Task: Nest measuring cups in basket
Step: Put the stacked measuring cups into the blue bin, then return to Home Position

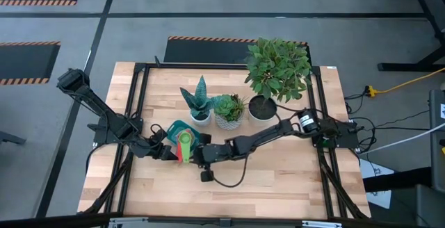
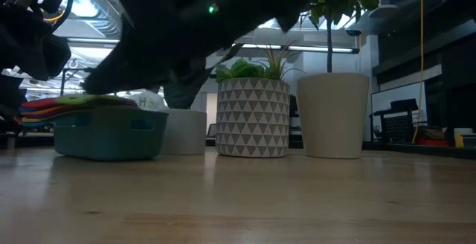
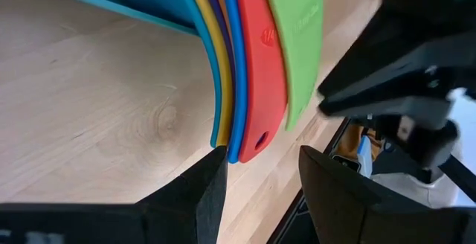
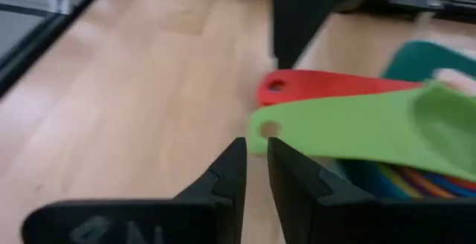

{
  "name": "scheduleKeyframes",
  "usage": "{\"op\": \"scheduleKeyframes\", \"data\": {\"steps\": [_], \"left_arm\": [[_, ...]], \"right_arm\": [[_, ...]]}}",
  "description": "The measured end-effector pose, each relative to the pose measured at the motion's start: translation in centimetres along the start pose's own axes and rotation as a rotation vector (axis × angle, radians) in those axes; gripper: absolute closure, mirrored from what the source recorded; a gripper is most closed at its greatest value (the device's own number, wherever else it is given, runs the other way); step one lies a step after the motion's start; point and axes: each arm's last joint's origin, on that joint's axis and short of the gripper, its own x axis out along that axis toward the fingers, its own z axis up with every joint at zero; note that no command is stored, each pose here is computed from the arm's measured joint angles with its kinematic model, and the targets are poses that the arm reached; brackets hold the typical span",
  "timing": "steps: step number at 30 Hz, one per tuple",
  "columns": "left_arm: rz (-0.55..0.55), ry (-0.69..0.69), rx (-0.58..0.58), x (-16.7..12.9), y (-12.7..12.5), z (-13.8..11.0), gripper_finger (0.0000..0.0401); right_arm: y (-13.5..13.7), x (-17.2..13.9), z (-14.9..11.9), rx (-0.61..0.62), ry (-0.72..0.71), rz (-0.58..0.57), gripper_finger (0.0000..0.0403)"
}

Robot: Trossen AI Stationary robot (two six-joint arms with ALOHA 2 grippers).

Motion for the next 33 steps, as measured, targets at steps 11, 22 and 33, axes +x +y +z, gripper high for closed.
{"op": "scheduleKeyframes", "data": {"steps": [11,22,33], "left_arm": [[0.000,0.000,0.005,0.0,0.0,0.0,0.0241],[-0.290,0.090,0.016,-2.1,-2.7,-0.2,0.0241],[-0.476,-0.424,0.569,-3.8,-5.5,2.1,0.0241]], "right_arm": [[-0.5,0.5,0.1,0.016,-0.055,0.040,0.0341],[-1.1,-3.1,3.3,0.005,-0.042,0.047,0.0341],[-2.5,-10.9,7.1,-0.027,0.075,0.028,0.0341]]}}
